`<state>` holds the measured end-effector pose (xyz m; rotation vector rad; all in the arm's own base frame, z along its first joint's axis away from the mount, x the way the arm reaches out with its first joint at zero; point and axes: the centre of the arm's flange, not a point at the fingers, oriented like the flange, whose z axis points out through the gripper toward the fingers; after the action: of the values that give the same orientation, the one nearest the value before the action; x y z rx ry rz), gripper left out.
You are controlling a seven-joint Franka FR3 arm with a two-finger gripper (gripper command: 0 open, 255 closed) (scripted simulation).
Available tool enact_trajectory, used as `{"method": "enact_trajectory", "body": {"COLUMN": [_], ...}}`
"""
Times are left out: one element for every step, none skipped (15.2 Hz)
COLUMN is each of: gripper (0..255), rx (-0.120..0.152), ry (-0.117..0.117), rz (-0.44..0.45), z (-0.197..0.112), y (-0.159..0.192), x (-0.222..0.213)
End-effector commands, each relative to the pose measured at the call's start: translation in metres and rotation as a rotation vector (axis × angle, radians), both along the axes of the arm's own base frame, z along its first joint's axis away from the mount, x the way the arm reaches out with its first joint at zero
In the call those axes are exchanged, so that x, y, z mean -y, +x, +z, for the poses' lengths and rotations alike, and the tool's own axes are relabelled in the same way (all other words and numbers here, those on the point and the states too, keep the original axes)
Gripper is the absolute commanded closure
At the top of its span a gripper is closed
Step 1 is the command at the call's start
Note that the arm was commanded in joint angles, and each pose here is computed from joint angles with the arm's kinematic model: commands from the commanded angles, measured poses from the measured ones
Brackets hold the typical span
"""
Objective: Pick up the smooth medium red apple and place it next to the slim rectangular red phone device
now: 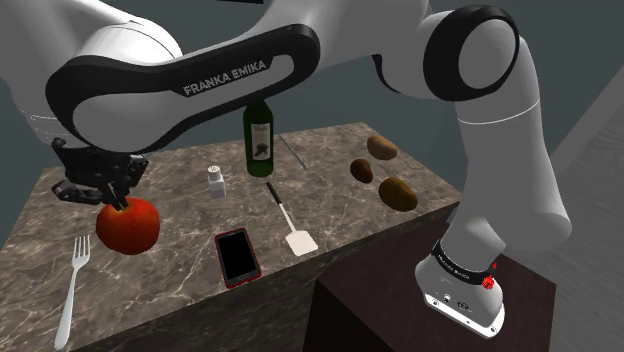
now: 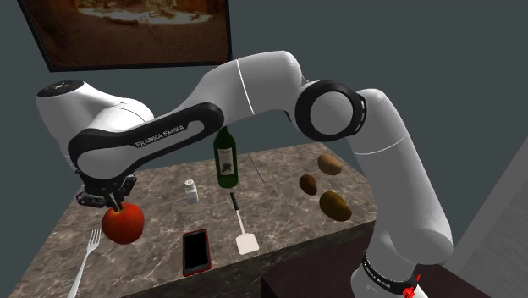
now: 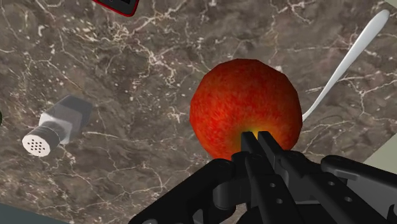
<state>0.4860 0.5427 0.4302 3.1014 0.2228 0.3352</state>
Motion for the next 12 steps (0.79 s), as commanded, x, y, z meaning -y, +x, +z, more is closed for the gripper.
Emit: {"method": "enact_trajectory", "body": {"gripper": [255,255,255,255,255,255,255,255,255,255,0,0], "rx": [0.000,0.000,0.000,0.000,0.000,0.000,0.000,0.000,0.000,0.000,0.000,0.000], "ry": [0.001,0.001,0.001,0.001,0.001,0.001,0.001,0.001,0.001,0.001,0.001,0.001], "rz": [0.000,0.000,0.000,0.000,0.000,0.000,0.000,0.000,0.000,0.000,0.000,0.000], "z": [-0.0101,-0.0142,-0.0142,-0.0142,-0.0142,-0.0142,-0.0142,-0.0142,-0.0142,-0.0142,-0.0143,-0.0142], "y": [0.0009,0.0009,0.0009,0.0009,0.0009,0.0009,0.0009,0.0009,0.0009,0.0009,0.0009,0.0009], "x": [0.0000,0.0000,0.0000,0.0000,0.0000,0.0000,0.0000,0.0000,0.0000,0.0000,0.0001,0.0000]}}
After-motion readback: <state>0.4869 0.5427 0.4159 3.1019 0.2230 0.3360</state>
